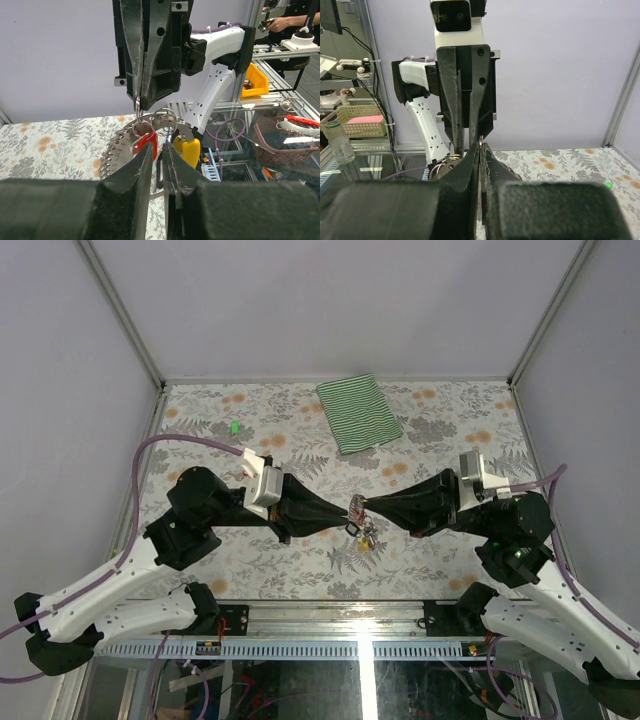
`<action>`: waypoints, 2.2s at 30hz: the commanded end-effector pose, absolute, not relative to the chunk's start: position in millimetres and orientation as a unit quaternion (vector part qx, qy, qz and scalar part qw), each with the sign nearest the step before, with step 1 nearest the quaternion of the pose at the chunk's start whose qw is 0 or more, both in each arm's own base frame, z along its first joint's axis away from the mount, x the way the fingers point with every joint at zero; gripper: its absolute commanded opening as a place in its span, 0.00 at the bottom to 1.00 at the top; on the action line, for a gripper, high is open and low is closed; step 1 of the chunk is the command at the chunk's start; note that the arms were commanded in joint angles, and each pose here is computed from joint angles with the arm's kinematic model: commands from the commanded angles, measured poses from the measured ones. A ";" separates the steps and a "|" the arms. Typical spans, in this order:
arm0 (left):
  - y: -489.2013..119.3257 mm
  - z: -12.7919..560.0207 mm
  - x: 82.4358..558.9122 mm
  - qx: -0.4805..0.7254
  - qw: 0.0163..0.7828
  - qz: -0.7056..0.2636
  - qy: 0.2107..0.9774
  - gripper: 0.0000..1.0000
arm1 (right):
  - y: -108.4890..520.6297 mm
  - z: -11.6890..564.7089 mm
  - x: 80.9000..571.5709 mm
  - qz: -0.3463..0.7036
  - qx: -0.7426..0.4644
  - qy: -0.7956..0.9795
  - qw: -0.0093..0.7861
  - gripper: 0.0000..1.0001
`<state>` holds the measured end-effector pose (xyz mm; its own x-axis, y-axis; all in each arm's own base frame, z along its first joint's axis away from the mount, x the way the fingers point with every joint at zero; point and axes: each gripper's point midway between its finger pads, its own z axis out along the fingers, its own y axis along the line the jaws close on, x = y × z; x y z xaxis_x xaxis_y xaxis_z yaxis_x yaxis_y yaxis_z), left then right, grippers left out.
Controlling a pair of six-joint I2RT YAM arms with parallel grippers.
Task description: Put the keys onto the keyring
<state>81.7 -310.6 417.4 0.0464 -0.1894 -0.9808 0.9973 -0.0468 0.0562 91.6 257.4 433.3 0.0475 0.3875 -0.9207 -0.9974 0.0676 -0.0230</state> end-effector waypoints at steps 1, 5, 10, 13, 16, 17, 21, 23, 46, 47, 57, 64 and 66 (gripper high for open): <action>-308.6 428.2 81.4 0.465 0.559 -0.549 0.413 0.15 | 246.8 459.8 91.9 0.542 -0.374 0.368 0.657 0.00; -309.0 430.2 81.0 0.462 0.560 -0.553 0.410 0.18 | 247.5 455.1 92.9 0.533 -0.384 0.376 0.654 0.00; -306.3 435.2 97.2 0.417 0.586 -0.544 0.433 0.26 | 248.3 449.0 91.6 0.520 -0.405 0.388 0.644 0.00; -305.2 436.6 104.1 0.389 0.596 -0.548 0.440 0.29 | 248.9 443.0 93.3 0.511 -0.412 0.400 0.639 0.00; -307.9 429.0 108.4 0.368 0.595 -0.559 0.445 0.29 | 251.9 436.4 95.8 0.506 -0.421 0.410 0.631 0.00; -308.7 427.3 108.1 0.363 0.594 -0.566 0.442 0.29 | 253.1 435.1 95.6 0.506 -0.425 0.411 0.628 0.00; -310.5 422.8 100.6 0.357 0.579 -0.594 0.430 0.33 | 254.1 434.9 93.7 0.506 -0.433 0.406 0.625 0.00; -310.9 419.3 96.9 0.358 0.568 -0.603 0.431 0.33 | 255.2 433.7 90.8 0.510 -0.440 0.402 0.620 0.00; -317.5 410.5 94.6 0.386 0.552 -0.595 0.438 0.24 | 260.0 423.0 83.1 0.519 -0.468 0.394 0.597 0.00; -317.5 409.9 94.6 0.386 0.551 -0.595 0.439 0.22 | 260.0 423.5 82.9 0.519 -0.469 0.394 0.597 0.00; -319.9 407.9 94.1 0.397 0.543 -0.591 0.446 0.00 | 260.3 421.3 86.0 0.516 -0.465 0.400 0.598 0.00; -318.8 392.5 114.1 0.391 0.537 -0.540 0.517 0.00 | 248.7 413.5 118.7 0.463 -0.401 0.467 0.638 0.36; -316.0 382.4 125.3 0.378 0.537 -0.515 0.551 0.00 | 241.6 407.7 133.1 0.439 -0.371 0.497 0.650 0.44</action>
